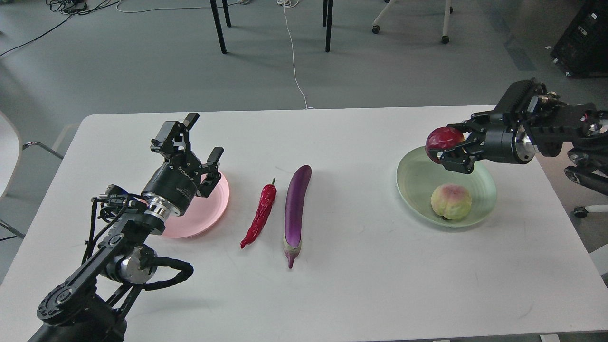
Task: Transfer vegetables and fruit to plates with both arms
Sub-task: 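Carry the red fruit with the right gripper onto the green plate, then release the red fruit and raise the right gripper away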
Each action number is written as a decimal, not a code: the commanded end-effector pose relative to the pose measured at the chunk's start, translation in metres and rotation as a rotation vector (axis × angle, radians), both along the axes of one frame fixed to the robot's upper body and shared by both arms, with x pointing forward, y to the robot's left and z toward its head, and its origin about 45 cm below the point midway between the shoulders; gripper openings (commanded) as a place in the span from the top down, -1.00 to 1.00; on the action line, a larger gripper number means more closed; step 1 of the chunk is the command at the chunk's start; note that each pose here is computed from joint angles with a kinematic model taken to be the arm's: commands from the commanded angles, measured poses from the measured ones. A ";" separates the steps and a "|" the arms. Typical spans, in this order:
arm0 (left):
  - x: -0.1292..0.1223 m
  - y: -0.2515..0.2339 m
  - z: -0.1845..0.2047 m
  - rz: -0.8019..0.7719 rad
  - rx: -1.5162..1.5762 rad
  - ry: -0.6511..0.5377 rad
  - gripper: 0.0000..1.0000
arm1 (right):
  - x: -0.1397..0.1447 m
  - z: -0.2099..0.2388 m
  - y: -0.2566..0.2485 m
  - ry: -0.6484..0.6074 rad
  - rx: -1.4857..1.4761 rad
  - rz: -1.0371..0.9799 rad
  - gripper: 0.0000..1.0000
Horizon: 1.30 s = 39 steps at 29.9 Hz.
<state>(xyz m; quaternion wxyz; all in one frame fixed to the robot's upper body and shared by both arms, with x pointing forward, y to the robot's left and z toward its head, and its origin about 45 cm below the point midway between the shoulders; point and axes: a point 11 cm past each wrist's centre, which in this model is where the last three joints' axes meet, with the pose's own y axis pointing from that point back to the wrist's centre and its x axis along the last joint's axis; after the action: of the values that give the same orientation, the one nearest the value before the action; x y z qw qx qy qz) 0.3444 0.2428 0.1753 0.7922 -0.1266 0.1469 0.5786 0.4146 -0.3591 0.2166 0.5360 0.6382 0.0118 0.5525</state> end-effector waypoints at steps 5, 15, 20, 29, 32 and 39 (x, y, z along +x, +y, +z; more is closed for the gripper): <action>-0.002 -0.006 -0.003 -0.018 0.005 0.007 -0.96 | -0.005 -0.026 -0.043 0.006 -0.065 -0.096 -0.19; -0.002 -0.004 -0.003 -0.013 0.010 0.008 -0.96 | -0.003 -0.033 -0.026 0.007 -0.029 -0.079 -0.91; -0.001 0.001 -0.001 -0.011 0.028 -0.003 -0.96 | 0.007 -0.021 -0.010 -0.029 0.039 -0.080 -0.96; -0.003 0.023 0.066 -0.017 0.136 -0.332 -0.96 | 0.027 0.043 0.064 -0.036 0.856 -0.371 -0.96; -0.010 0.020 0.082 -0.088 0.262 -0.406 -0.96 | 0.017 0.030 0.069 0.089 1.164 -0.593 -0.96; -0.031 -0.028 0.059 -0.531 0.929 -0.592 -0.97 | 0.001 0.004 0.061 0.419 1.710 -0.993 -0.96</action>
<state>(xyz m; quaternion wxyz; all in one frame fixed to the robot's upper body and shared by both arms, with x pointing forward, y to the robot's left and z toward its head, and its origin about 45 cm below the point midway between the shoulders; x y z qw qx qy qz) 0.3190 0.2304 0.2441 0.8863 0.0172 -0.2249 0.4045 0.4207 -0.2943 0.2276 0.1275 0.8313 -0.5363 0.0711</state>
